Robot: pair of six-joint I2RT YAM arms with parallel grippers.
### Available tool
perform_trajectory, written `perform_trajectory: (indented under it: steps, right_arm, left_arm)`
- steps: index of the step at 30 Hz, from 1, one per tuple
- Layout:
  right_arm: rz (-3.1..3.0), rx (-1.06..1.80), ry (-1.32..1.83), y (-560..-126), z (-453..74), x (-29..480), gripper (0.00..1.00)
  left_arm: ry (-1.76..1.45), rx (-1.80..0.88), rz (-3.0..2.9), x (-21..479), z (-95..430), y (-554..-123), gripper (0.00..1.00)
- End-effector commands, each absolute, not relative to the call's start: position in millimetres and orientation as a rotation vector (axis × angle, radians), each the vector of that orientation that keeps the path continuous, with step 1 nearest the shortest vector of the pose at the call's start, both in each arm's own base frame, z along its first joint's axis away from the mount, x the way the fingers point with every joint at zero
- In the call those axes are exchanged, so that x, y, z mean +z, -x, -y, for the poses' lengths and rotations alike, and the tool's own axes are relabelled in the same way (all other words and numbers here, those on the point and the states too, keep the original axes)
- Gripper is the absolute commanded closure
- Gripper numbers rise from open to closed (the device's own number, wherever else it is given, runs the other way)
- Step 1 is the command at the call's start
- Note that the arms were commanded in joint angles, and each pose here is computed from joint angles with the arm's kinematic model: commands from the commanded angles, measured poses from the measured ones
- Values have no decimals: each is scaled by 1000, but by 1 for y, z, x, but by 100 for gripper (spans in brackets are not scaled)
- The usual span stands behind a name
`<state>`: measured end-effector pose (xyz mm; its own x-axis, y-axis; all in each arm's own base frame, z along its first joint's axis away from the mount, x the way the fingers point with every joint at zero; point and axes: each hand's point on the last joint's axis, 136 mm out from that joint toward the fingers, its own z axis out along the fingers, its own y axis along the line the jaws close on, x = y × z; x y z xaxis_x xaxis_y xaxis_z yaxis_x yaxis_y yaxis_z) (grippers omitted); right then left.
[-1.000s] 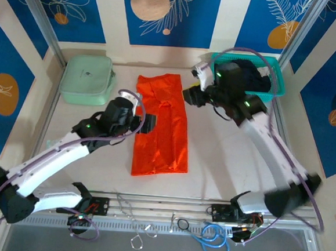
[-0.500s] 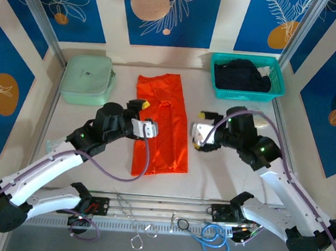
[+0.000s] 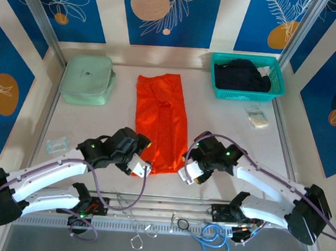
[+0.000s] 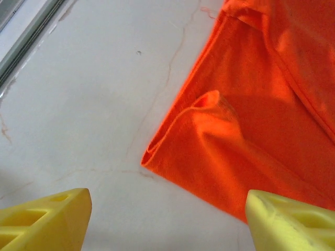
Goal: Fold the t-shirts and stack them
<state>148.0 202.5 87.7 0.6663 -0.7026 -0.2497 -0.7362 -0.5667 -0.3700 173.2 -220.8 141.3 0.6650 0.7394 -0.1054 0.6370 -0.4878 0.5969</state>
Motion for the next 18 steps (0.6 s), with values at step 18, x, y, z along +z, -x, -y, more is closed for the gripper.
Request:
perform_trajectory:
  steps: [18]
  right_arm:
    - [-1012,139,2688,-157,-213,37,28]
  left_arm:
    - [-2595,124,-949,66,193,-140,28]
